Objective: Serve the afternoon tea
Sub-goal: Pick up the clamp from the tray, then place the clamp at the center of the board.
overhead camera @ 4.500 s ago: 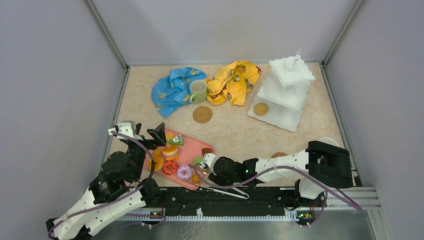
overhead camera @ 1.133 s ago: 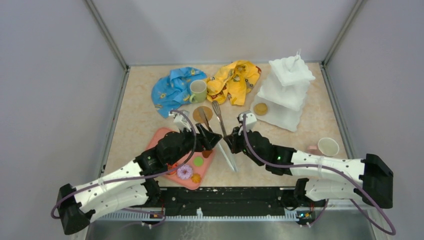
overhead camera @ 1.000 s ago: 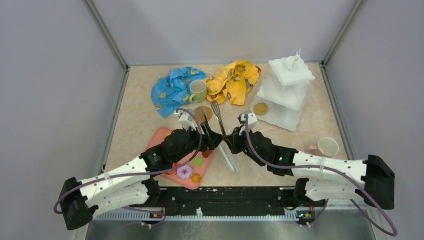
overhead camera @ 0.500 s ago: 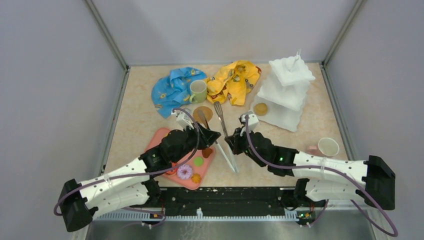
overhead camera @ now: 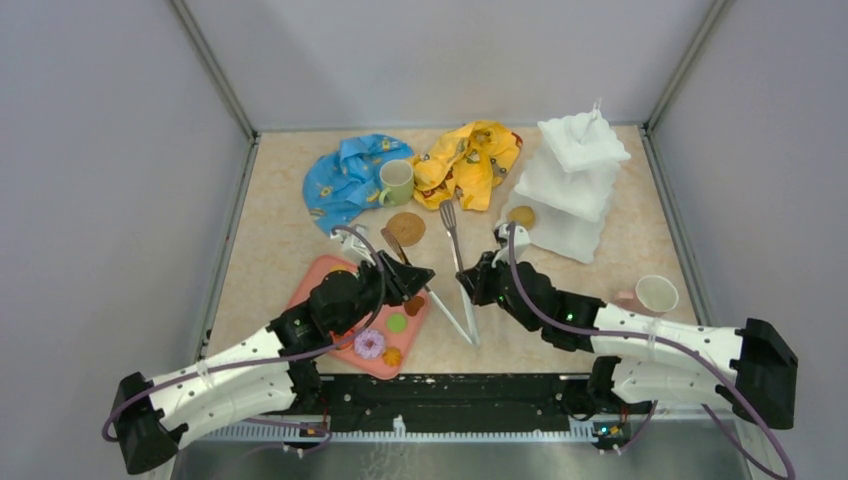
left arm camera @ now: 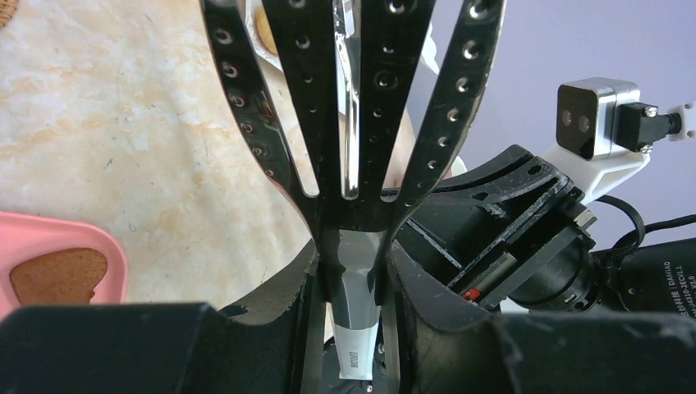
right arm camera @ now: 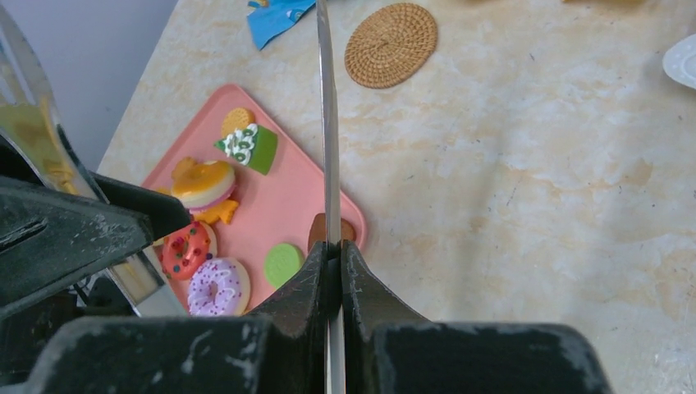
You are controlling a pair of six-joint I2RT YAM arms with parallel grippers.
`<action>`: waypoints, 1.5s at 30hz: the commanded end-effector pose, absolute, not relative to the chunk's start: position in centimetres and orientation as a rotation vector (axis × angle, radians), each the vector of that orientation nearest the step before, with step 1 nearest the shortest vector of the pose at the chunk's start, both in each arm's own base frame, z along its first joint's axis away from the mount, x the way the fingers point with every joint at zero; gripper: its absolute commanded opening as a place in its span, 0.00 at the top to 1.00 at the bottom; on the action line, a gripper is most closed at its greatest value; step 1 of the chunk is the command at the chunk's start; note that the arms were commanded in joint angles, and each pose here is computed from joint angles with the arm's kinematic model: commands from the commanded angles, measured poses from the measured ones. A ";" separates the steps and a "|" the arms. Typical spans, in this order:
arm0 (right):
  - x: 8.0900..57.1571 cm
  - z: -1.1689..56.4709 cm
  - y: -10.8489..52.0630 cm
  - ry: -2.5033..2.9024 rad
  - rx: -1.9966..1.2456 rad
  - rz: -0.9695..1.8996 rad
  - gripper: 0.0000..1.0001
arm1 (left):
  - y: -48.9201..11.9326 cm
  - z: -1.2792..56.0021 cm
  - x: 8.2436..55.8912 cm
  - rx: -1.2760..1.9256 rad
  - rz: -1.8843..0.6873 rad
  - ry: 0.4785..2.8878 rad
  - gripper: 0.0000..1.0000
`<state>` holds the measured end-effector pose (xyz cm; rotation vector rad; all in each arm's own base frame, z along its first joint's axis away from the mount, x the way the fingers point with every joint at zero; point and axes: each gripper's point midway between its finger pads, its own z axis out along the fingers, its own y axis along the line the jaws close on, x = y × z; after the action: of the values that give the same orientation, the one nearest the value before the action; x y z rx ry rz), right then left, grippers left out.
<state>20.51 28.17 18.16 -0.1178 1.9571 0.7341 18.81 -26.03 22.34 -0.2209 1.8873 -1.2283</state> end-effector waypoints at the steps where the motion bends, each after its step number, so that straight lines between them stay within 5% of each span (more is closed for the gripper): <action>1: 22.1 19.4 26.8 1.879 -0.102 0.701 1.00 | -25.7 23.0 19.5 -0.255 -1.226 1.838 0.89; 9: 19.2 19.8 27.8 1.847 -0.358 0.809 0.55 | -27.2 23.3 20.6 -0.267 -1.232 1.846 0.90; 19: 18.5 17.7 18.3 2.002 -0.035 0.554 0.53 | -33.2 21.2 20.6 -0.166 -1.429 1.909 0.88; 28: 17.7 16.9 16.8 2.044 -0.015 0.520 0.20 | -36.4 16.4 23.3 -0.231 -1.404 1.977 0.76; 30: 17.6 16.3 16.8 2.070 -0.017 0.508 0.02 | -36.4 14.6 23.5 -0.259 -1.382 2.016 0.70; 37: 17.6 15.5 17.0 2.074 -0.006 0.519 0.01 | -35.5 10.4 23.1 -0.296 -1.328 2.100 0.47; 45: 17.1 14.4 17.7 2.142 -0.101 0.487 0.03 | -33.7 12.1 24.1 -0.224 -1.145 2.118 0.20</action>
<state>17.13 17.05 14.29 -0.0444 2.1217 0.4858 22.53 -34.22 8.22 -0.2598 2.2141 -1.1833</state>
